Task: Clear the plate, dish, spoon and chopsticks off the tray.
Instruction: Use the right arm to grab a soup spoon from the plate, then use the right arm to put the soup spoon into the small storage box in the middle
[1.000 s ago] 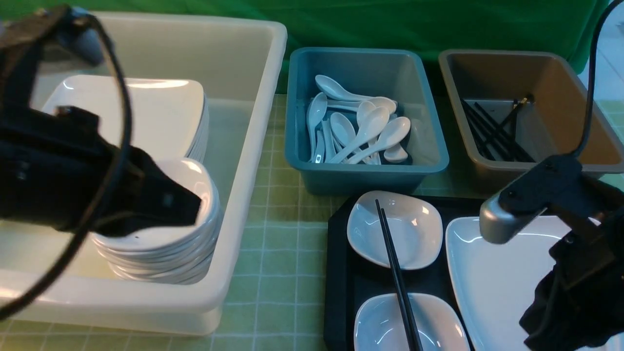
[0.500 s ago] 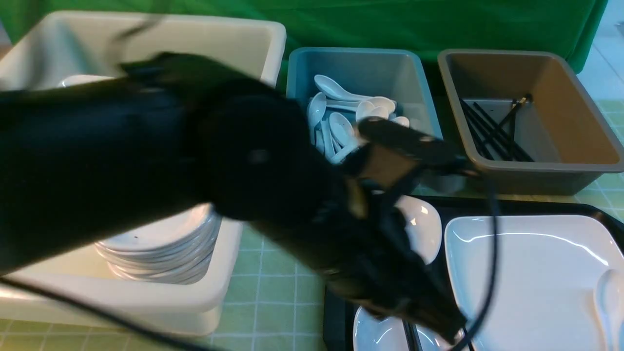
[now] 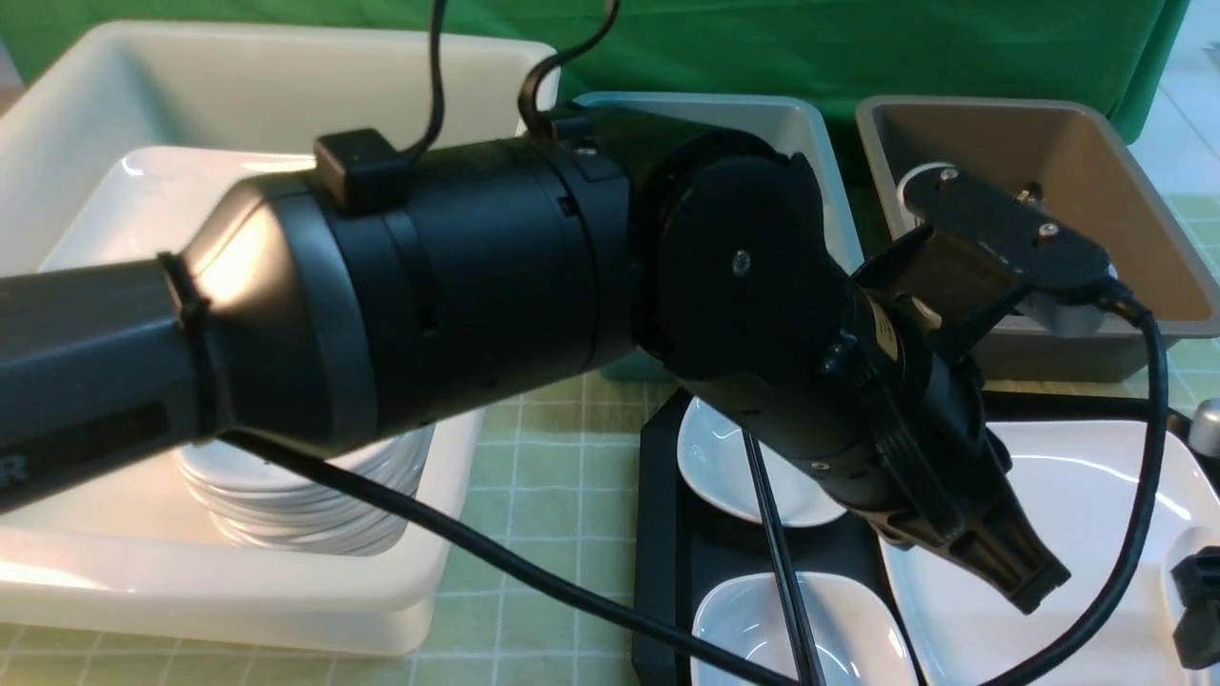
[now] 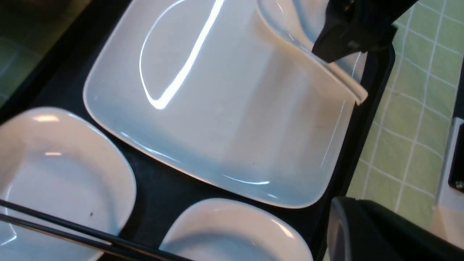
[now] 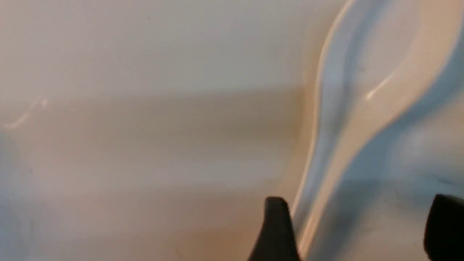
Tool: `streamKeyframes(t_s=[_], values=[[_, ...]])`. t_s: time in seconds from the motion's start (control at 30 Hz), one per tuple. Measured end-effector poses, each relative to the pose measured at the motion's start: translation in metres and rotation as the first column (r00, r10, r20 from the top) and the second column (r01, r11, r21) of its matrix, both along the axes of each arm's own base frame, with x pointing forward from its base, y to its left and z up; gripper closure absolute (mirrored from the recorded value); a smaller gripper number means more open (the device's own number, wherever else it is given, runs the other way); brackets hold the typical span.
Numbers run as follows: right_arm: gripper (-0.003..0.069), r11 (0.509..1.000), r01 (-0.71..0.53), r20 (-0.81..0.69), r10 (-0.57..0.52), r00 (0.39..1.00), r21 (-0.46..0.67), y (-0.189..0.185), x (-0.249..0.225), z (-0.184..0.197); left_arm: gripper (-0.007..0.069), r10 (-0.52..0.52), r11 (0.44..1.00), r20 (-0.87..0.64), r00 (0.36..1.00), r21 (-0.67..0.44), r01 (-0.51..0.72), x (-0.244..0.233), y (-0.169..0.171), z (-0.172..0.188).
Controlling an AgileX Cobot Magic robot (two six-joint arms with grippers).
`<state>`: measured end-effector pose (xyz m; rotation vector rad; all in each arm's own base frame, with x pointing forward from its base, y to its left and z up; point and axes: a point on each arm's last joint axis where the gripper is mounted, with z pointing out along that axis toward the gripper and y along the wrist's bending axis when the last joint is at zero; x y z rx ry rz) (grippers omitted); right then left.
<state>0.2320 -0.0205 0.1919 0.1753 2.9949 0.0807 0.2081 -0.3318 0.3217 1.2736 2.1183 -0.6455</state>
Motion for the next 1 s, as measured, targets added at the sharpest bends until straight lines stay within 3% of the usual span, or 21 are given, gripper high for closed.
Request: streamKeyframes(t_s=[0.13, 0.23, 0.37, 0.43, 0.57, 0.73, 0.83, 1.0], values=[[0.0161, 1.0, -0.02, -0.053, 0.02, 0.998, 0.004, 0.004, 0.008, -0.019, 0.0644, -0.003, 1.0, 0.024, 1.0, 0.011, 0.002, 0.002, 0.0, -0.001], [0.021, 0.999, -0.038, -0.102, 0.039, 0.994, 0.01, 0.008, 0.011, -0.031, 0.0644, 0.011, 1.0, 0.022, 1.0, 0.013, -0.011, 0.003, 0.001, -0.001], [0.0483, 0.998, -0.064, -0.104, 0.063, 0.993, -0.006, 0.01, 0.015, -0.031, 0.0644, 0.019, 1.0, 0.026, 0.999, 0.022, -0.02, 0.005, 0.001, -0.003], [0.0538, 0.998, -0.07, -0.102, 0.07, 0.992, -0.003, 0.011, 0.015, -0.03, 0.0643, 0.021, 0.999, 0.034, 0.999, 0.028, -0.022, 0.006, 0.002, -0.003], [0.0529, 0.997, -0.076, -0.076, 0.078, 0.994, 0.028, 0.019, 0.015, -0.011, 0.0643, 0.073, 0.997, 0.038, 0.997, 0.018, -0.073, 0.018, 0.011, 0.0], [0.0529, 0.985, -0.143, 0.181, 0.124, 0.976, 0.098, 0.035, 0.034, 0.058, 0.0643, 0.248, 0.969, 0.052, 0.967, -0.031, -0.246, 0.057, 0.054, 0.023], [0.0529, 0.941, -0.286, 0.408, 0.192, 0.892, 0.181, 0.059, 0.071, 0.117, 0.0643, 0.44, 0.897, 0.072, 0.895, -0.078, -0.435, 0.091, 0.12, 0.05], [0.0529, 0.879, -0.44, 0.539, 0.285, 0.793, 0.183, 0.104, 0.138, 0.152, 0.0643, 0.564, 0.826, 0.075, 0.822, -0.058, -0.561, 0.098, 0.179, 0.069]])
